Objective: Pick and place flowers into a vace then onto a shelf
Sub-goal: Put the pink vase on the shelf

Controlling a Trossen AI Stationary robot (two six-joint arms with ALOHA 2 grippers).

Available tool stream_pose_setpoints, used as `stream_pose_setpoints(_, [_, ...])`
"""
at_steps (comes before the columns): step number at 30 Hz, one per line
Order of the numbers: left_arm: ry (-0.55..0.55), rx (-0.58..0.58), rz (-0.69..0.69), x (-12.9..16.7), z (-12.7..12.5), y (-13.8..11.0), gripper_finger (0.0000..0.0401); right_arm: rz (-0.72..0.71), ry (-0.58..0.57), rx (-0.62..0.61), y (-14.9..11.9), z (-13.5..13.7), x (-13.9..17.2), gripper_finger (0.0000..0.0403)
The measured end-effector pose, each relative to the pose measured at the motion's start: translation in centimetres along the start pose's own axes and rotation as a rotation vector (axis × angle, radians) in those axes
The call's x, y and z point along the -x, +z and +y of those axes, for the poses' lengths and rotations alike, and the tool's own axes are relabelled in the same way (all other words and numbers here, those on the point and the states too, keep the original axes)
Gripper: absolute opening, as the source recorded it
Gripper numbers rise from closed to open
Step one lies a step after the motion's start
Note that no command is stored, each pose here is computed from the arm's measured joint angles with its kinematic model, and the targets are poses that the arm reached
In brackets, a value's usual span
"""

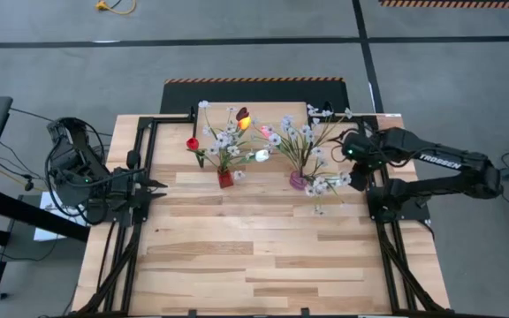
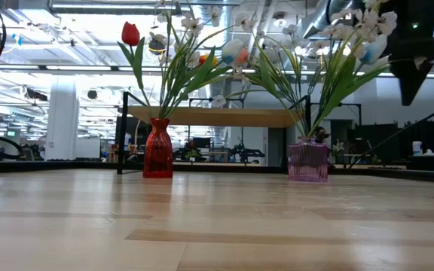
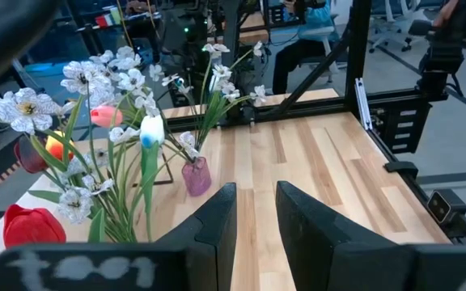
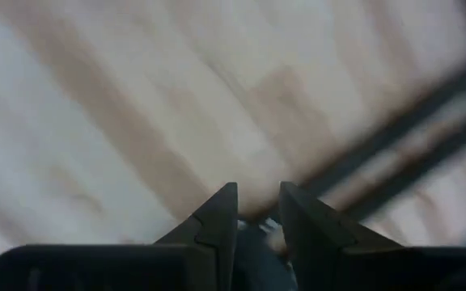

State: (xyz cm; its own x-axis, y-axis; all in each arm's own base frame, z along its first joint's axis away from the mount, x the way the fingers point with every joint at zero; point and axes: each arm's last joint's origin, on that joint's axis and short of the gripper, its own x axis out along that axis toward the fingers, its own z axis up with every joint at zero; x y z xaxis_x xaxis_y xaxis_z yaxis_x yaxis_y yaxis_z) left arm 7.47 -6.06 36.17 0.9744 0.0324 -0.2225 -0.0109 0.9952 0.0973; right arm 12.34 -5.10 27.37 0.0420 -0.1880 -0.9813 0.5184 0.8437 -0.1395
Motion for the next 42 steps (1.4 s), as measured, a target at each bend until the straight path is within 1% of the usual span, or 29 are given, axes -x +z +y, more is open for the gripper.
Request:
stream_pose_setpoints(2, [0.0, 0.0, 0.0, 0.0, 0.0, 0.0, 0.008, 0.035, -0.044, -0.003, -0.5, -0.2, 0.5, 0.0087])
stream_pose_setpoints(5, [0.0, 0.005, 0.0, 0.0, 0.0, 0.0, 0.008, 0.097, -0.081, -0.013, -1.2, -0.5, 1.4, 0.0087])
stream_pose_setpoints(11, [0.0, 0.017, 0.0, 0.0, 0.0, 0.0, 0.008, -0.05, -0.106, -0.068, -1.1, -0.8, 4.2, 0.0087])
stream_pose_setpoints(13, [0.001, 0.017, 0.001, 0.0, 0.0, 0.0, 0.008, -0.077, -0.099, -0.073, -1.2, -0.8, 4.8, 0.0087])
stream_pose_setpoints(17, [0.0, 0.018, 0.0, 0.0, 0.0, 0.0, 0.008, -0.106, -0.023, 0.022, -1.8, -0.5, 5.6, 0.0087])
stream_pose_setpoints(22, [-0.001, 0.022, 0.001, 0.0, 0.0, 0.0, 0.008, -0.093, 0.111, 0.103, -2.1, 0.3, 5.8, 0.0084])
stream_pose_setpoints(26, [-0.001, 0.023, 0.001, 0.0, 0.0, 0.0, 0.008, -0.056, 0.215, 0.131, -2.2, 1.2, 5.8, 0.0075])
stream_pose_setpoints(31, [-0.001, 0.023, 0.001, 0.0, 0.0, 0.0, 0.008, -0.005, 0.289, 0.124, -2.3, 2.3, 5.8, 0.007])
stream_pose_setpoints(38, [-0.002, 0.022, 0.001, 0.0, 0.0, 0.0, 0.008, 0.044, 0.344, 0.065, -3.1, 3.7, 6.1, 0.007])
stream_pose_setpoints(42, [-0.002, 0.023, 0.001, 0.0, 0.0, 0.0, 0.008, 0.09, 0.369, 0.005, -3.7, 4.6, 6.3, 0.007])
